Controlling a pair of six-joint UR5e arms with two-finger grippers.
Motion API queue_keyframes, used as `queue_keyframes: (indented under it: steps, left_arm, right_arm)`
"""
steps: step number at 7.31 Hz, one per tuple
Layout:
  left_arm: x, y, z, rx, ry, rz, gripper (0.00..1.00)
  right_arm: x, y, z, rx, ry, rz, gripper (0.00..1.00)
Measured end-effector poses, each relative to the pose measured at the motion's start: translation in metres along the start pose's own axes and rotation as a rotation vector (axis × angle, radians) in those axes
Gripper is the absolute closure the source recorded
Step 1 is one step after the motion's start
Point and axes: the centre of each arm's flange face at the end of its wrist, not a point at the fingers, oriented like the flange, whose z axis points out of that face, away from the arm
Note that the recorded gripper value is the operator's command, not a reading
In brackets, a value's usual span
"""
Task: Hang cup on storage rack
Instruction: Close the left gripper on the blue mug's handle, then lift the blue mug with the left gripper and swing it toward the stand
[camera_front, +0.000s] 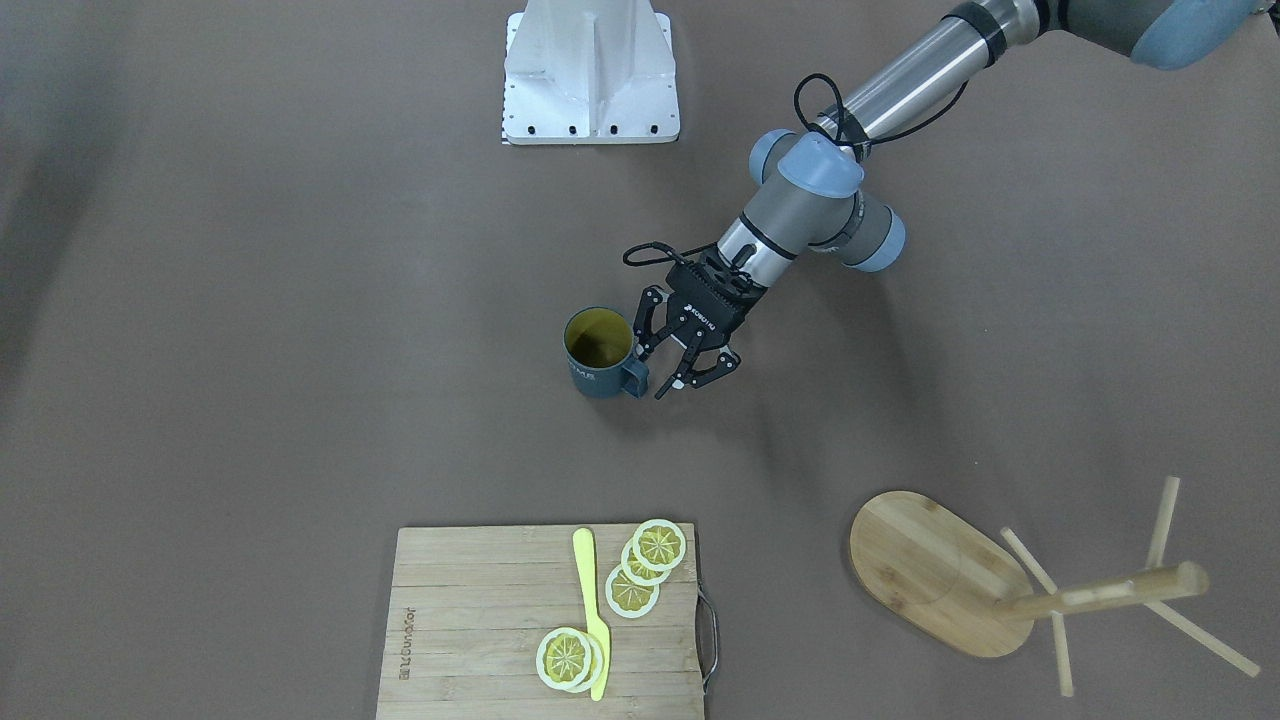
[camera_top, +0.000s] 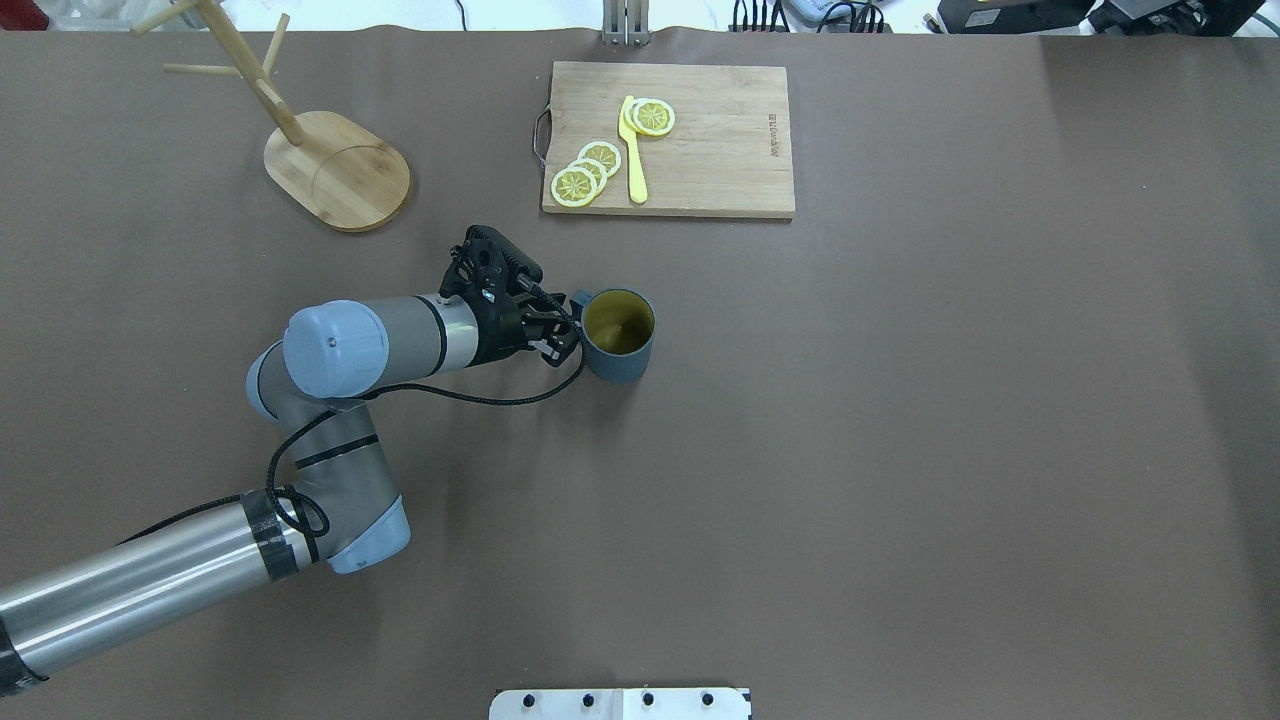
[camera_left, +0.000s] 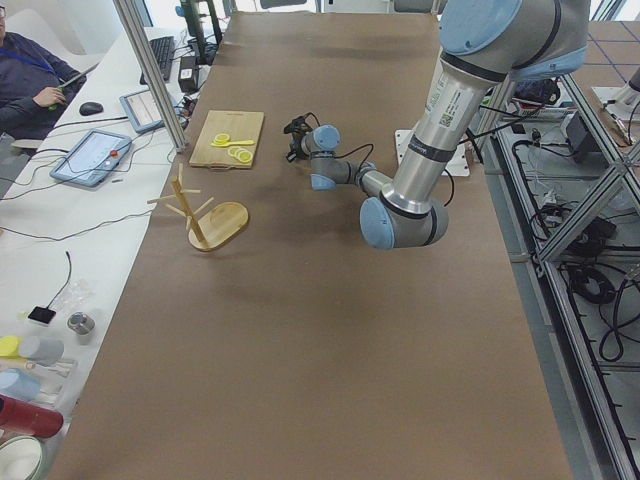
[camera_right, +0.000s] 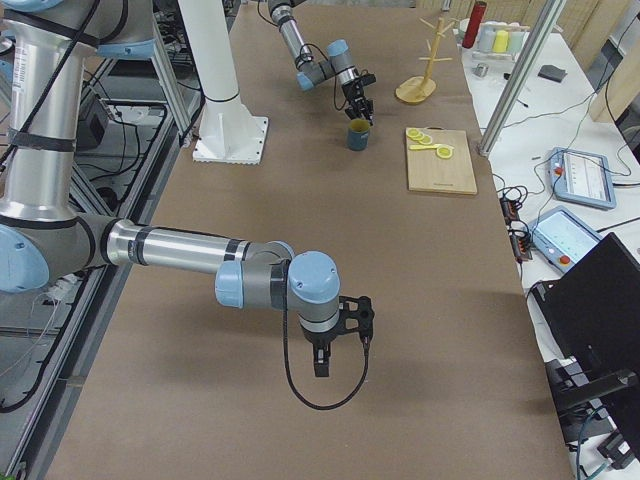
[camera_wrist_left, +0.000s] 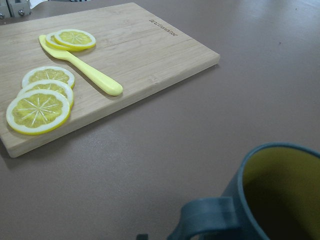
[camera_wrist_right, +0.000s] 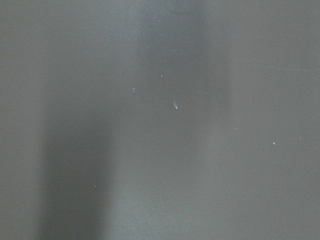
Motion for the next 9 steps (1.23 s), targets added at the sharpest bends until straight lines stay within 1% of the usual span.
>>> queue_keyframes:
  steps: [1,2,3,6,7,9]
  left_arm:
    - [0.001,-0.001,-0.001,0.007,0.009,0.001,0.68]
    - [0.002,-0.001,-0.002,0.01,0.015,0.001,0.87]
    - [0.003,-0.001,-0.002,0.011,0.02,0.002,1.0]
    - [0.005,-0.003,-0.003,0.013,0.031,-0.003,1.0]
    - [0.007,-0.009,-0.006,0.025,0.038,-0.021,1.0]
    - [0.006,-0.024,-0.015,0.061,0.051,-0.094,1.0]
  right_arm:
    - [0.0,0.0,0.0,0.0,0.0,0.0,0.0]
    - [0.0,0.0,0.0,0.0,0.001,0.0,0.0]
    - [0.0,0.0,0.0,0.0,0.0,0.0,0.0]
    - [0.0,0.001,0.0,0.0,0.001,0.0,0.0]
    - [0.0,0.001,0.0,0.0,0.001,-0.001,0.0]
    - [0.001,0.002,0.001,-0.003,0.0,0.001,0.0]
